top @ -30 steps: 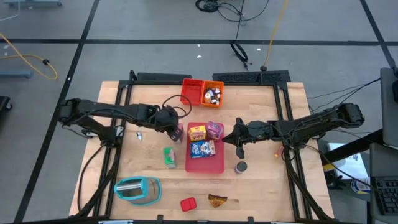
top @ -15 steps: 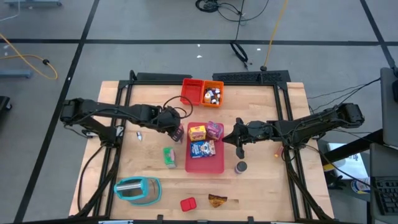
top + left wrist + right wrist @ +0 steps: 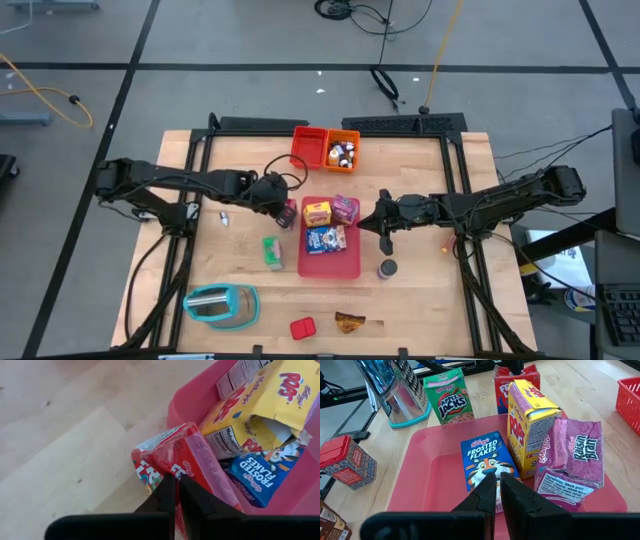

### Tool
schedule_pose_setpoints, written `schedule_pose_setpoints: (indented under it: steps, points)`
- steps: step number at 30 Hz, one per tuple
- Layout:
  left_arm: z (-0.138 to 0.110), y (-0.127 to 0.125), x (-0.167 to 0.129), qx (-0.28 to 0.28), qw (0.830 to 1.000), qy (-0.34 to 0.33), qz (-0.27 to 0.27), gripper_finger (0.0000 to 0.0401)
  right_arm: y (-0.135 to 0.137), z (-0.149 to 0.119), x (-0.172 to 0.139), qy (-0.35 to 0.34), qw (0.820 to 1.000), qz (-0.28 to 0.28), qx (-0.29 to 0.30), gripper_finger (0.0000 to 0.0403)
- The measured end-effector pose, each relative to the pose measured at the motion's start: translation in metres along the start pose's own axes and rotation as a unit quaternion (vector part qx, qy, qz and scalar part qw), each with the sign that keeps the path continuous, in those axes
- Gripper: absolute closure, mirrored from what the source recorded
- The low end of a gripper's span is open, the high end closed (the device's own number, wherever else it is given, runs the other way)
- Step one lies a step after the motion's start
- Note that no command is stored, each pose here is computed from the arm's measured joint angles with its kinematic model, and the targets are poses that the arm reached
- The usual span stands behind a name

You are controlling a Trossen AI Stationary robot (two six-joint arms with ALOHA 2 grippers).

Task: Pick & Place Kitchen Items
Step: Put the red cereal box into the light red bin

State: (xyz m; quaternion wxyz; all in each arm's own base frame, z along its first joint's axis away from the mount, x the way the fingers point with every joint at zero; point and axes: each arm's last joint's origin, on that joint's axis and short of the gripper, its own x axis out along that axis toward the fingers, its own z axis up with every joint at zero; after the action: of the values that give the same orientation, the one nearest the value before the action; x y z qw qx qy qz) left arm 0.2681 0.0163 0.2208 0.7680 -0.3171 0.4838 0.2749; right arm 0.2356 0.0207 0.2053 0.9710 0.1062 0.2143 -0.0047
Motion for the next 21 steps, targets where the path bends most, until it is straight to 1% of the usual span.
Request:
schedule_pose_setpoints:
  steps: [3, 8, 11, 12, 15, 18, 21]
  points:
    - [0.000, 0.002, -0.001, -0.001, 1.000, -0.001, 0.001, 0.0397, 0.000, 0.000, 0.000, 0.000, 1.000, 0.000, 0.000, 0.0385]
    - [0.007, -0.004, -0.024, 0.021, 0.999, -0.022, -0.019, 0.0400, 0.000, 0.000, 0.000, 0.000, 1.000, 0.000, 0.000, 0.0385]
    - [0.013, -0.009, -0.042, 0.032, 0.998, -0.039, -0.022, 0.0401, 0.000, 0.000, 0.000, 0.000, 1.000, -0.001, 0.000, 0.0385]
    - [0.015, -0.009, -0.046, 0.034, 0.998, -0.042, -0.016, 0.0401, 0.000, 0.000, 0.000, 0.000, 1.000, -0.001, 0.000, 0.0385]
    - [0.018, -0.012, -0.054, 0.044, 0.998, -0.047, -0.008, 0.0401, 0.000, 0.000, 0.000, 0.000, 1.000, -0.001, 0.000, 0.0385]
    - [0.022, -0.016, -0.061, 0.051, 0.997, -0.061, -0.024, 0.0401, 0.000, 0.000, 0.000, 0.000, 1.000, -0.001, -0.001, 0.0385]
    - [0.024, -0.018, -0.065, 0.058, 0.996, -0.064, -0.028, 0.0401, 0.000, 0.000, 0.000, 0.000, 1.000, -0.001, -0.001, 0.0385]
